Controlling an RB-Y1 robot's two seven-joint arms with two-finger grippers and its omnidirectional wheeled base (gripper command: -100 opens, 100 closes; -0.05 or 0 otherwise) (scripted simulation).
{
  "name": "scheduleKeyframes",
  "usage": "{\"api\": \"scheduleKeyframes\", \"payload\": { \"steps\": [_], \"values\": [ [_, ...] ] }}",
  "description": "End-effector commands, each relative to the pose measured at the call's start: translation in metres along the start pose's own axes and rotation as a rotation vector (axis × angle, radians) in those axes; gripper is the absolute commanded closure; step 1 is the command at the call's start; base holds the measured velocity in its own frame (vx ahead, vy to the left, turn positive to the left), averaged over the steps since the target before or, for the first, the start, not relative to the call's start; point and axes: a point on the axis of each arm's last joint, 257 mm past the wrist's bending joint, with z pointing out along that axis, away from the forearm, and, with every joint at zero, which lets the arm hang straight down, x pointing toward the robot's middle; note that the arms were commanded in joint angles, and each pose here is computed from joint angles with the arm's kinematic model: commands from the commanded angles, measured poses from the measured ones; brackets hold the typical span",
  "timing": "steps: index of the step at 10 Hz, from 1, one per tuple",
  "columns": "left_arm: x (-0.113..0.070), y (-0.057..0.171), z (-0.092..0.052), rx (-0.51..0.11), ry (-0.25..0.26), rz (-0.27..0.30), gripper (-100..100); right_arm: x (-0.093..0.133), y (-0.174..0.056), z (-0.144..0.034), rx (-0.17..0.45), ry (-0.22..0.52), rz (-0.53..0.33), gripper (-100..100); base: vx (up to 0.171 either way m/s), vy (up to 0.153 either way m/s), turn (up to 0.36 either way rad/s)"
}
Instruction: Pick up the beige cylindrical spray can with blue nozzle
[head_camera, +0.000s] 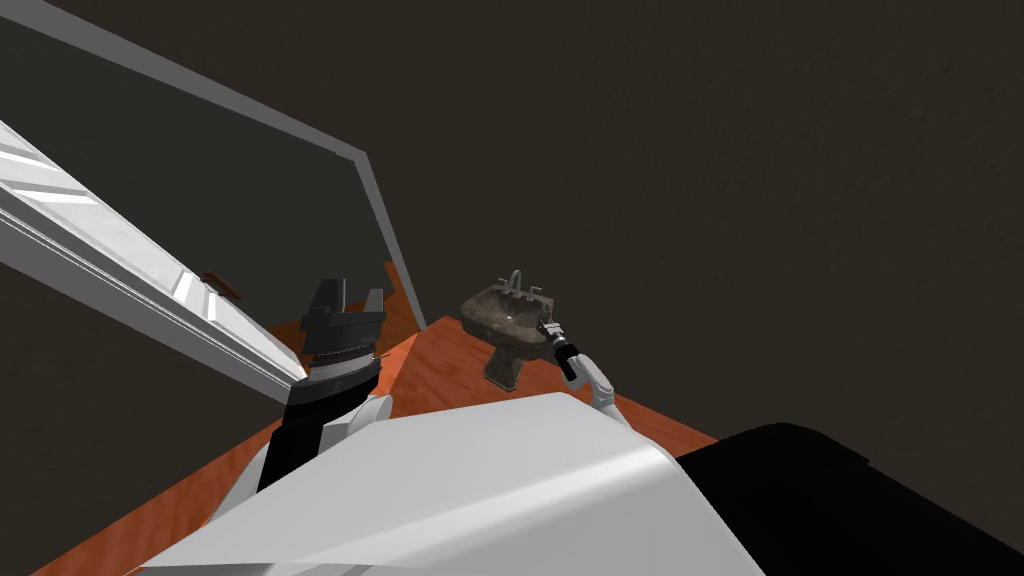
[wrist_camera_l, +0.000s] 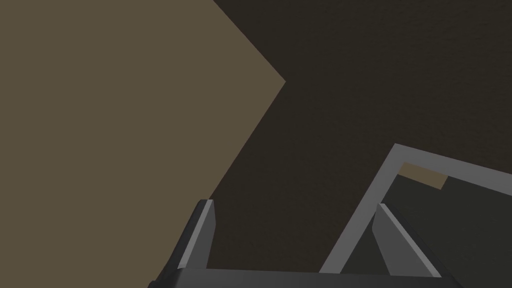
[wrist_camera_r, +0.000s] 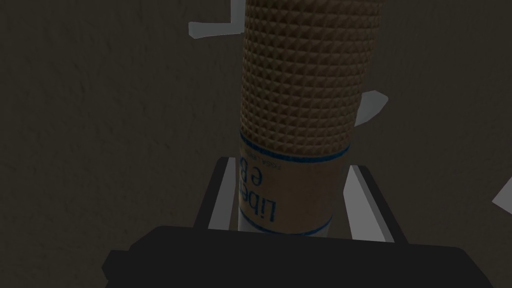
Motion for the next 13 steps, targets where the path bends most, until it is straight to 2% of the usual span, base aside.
{"api": "scheduleKeyframes", "payload": {
  "steps": [1, 2, 4, 5, 7, 8, 10, 11, 12, 13],
  "values": [
    [0.0, 0.0, 0.0, 0.0, 0.0, 0.0, 0, -0.014, -0.009, -0.014, 0.0, -0.035, -0.004, 100, 0.066, 0.056, -0.004],
    [0.0, 0.0, 0.0, 0.0, 0.0, 0.0, 0, -0.013, -0.013, -0.022, -0.002, -0.036, -0.015, 100, 0.089, 0.061, -0.01],
    [0.0, 0.0, 0.0, 0.0, 0.0, 0.0, 0, 0.004, -0.017, -0.034, 0.009, 0.001, -0.012, 100, 0.033, 0.017, 0.003],
    [0.0, 0.0, 0.0, 0.0, 0.0, 0.0, 0, -0.018, -0.022, -0.044, 0.007, -0.049, -0.022, 100, 0.077, 0.05, -0.003],
    [0.0, 0.0, 0.0, 0.0, 0.0, 0.0, 0, -0.002, -0.033, -0.063, 0.016, -0.016, -0.036, 100, 0.074, 0.047, -0.008],
    [0.0, 0.0, 0.0, 0.0, 0.0, 0.0, 0, -0.025, -0.04, -0.073, 0.018, -0.067, -0.057, 100, 0.096, 0.067, -0.008],
    [0.0, 0.0, 0.0, 0.0, 0.0, 0.0, 0, -0.013, -0.046, -0.092, 0.022, -0.036, -0.072, 100, 0.067, 0.046, -0.002],
    [0.0, 0.0, 0.0, 0.0, 0.0, 0.0, 0, -0.037, -0.052, -0.101, 0.027, -0.089, -0.096, 100, 0.084, 0.054, -0.007],
    [0.0, 0.0, 0.0, 0.0, 0.0, 0.0, 0, -0.037, -0.055, -0.113, 0.02, -0.086, -0.12, 100, 0.093, 0.059, -0.013],
    [0.0, 0.0, 0.0, 0.0, 0.0, 0.0, 0, -0.025, -0.058, -0.122, 0.027, -0.055, -0.118, 100, 0.046, 0.032, 0.001]
  ]
}}
